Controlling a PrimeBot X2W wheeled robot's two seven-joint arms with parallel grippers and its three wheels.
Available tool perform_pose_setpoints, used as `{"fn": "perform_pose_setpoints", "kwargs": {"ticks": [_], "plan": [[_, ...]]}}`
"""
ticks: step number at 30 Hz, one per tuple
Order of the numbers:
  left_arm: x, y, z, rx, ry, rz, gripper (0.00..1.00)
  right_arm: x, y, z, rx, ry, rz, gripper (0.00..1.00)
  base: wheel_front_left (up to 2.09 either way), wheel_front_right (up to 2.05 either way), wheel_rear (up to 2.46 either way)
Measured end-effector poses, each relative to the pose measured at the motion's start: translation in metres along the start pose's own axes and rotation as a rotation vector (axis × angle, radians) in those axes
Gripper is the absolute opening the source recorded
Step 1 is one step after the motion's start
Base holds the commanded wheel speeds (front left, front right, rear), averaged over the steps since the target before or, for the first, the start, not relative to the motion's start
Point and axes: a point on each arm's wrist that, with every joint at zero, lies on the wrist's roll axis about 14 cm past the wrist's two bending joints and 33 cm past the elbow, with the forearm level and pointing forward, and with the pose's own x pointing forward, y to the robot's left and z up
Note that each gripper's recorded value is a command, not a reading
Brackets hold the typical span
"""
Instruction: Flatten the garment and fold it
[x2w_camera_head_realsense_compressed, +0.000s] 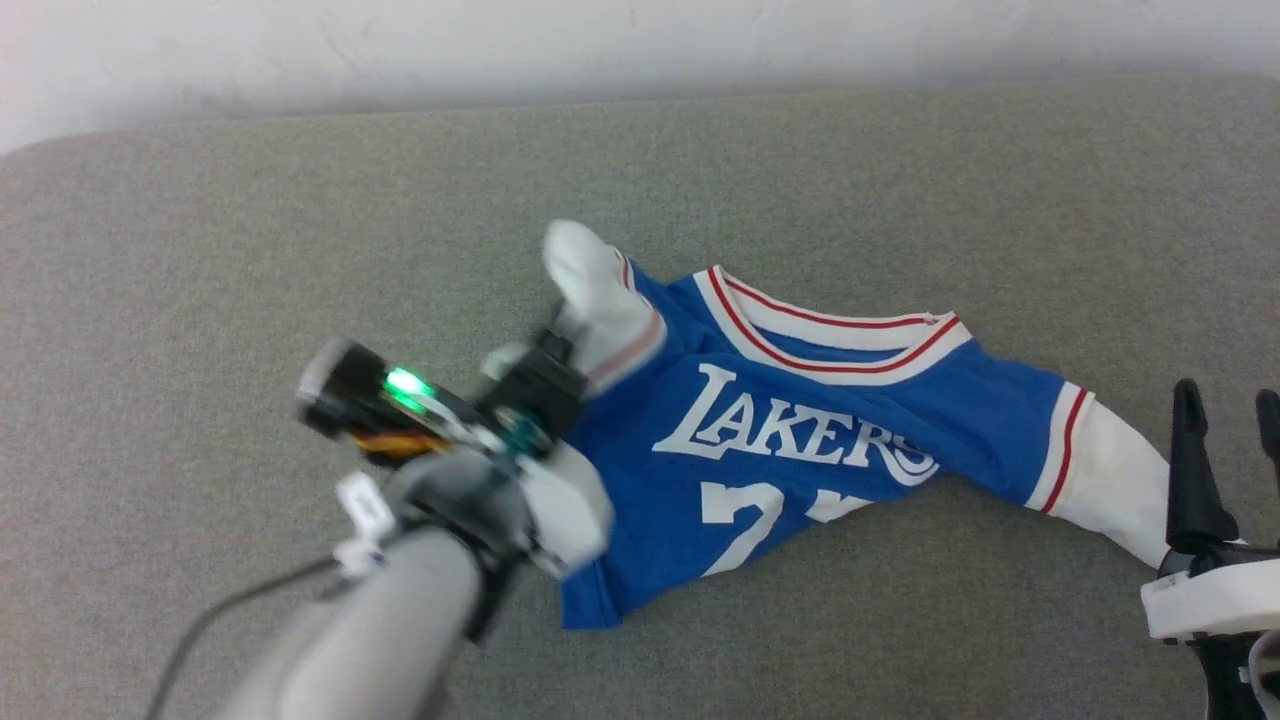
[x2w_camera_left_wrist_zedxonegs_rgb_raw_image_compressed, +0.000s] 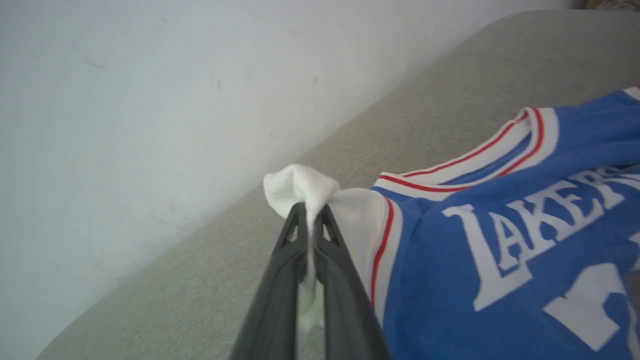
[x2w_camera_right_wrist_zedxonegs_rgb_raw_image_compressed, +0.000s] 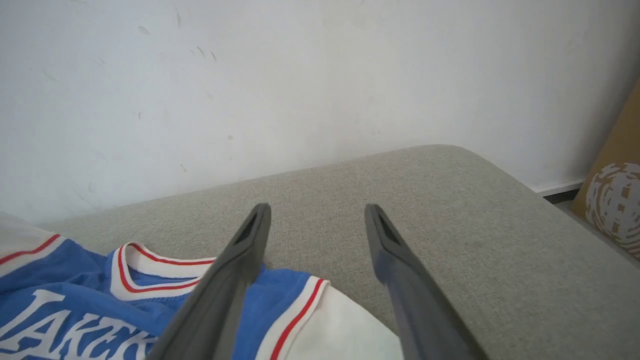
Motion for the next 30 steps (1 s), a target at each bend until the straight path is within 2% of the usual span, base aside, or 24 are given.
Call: {"fn": "perform_pose_setpoints", "kwargs": {"ticks": [5, 7, 8, 9, 10, 15, 20, 23, 26, 30], "plan": [[-0.015, -0.1, -0.018, -0.122, 0.079, -0.254, 0.0, 0.005, 0.008, -0.01, 0.006, 0.027, 0.021, 1.0, 0.0, 0.0, 0.0], [-0.022, -0.128, -0.035, -0.168, 0.145, -0.318, 0.0, 0.006, 0.009, -0.013, 0.007, 0.036, 0.024, 1.0, 0.0, 0.0, 0.0], [-0.026, -0.138, -0.046, -0.171, 0.188, -0.344, 0.24, 0.006, 0.01, -0.014, 0.008, 0.039, 0.026, 1.0, 0.0, 0.0, 0.0], [-0.029, -0.144, -0.056, -0.176, 0.222, -0.361, 0.65, 0.006, 0.01, -0.015, 0.008, 0.041, 0.028, 1.0, 0.0, 0.0, 0.0], [-0.031, -0.148, -0.063, -0.192, 0.244, -0.366, 1.0, 0.005, 0.01, -0.015, 0.009, 0.043, 0.027, 1.0, 0.0, 0.0, 0.0], [-0.029, -0.149, -0.062, -0.245, 0.227, -0.34, 1.0, 0.002, 0.006, -0.013, 0.008, 0.038, 0.015, 1.0, 0.0, 0.0, 0.0], [-0.021, -0.119, -0.036, -0.305, 0.127, -0.238, 1.0, -0.002, 0.005, -0.01, 0.01, 0.036, 0.014, 1.0, 0.0, 0.0, 0.0], [-0.02, -0.1, -0.02, -0.299, 0.073, -0.19, 1.0, -0.002, 0.008, -0.008, 0.012, 0.032, 0.024, 1.0, 0.0, 0.0, 0.0], [-0.021, -0.091, -0.015, -0.298, 0.061, -0.176, 1.0, -0.002, 0.013, -0.009, 0.015, 0.037, 0.038, 1.0, 0.0, 0.0, 0.0], [-0.021, -0.097, -0.017, -0.294, 0.089, -0.203, 1.0, -0.002, 0.014, -0.011, 0.017, 0.044, 0.039, 1.0, 0.0, 0.0, 0.0]]}}
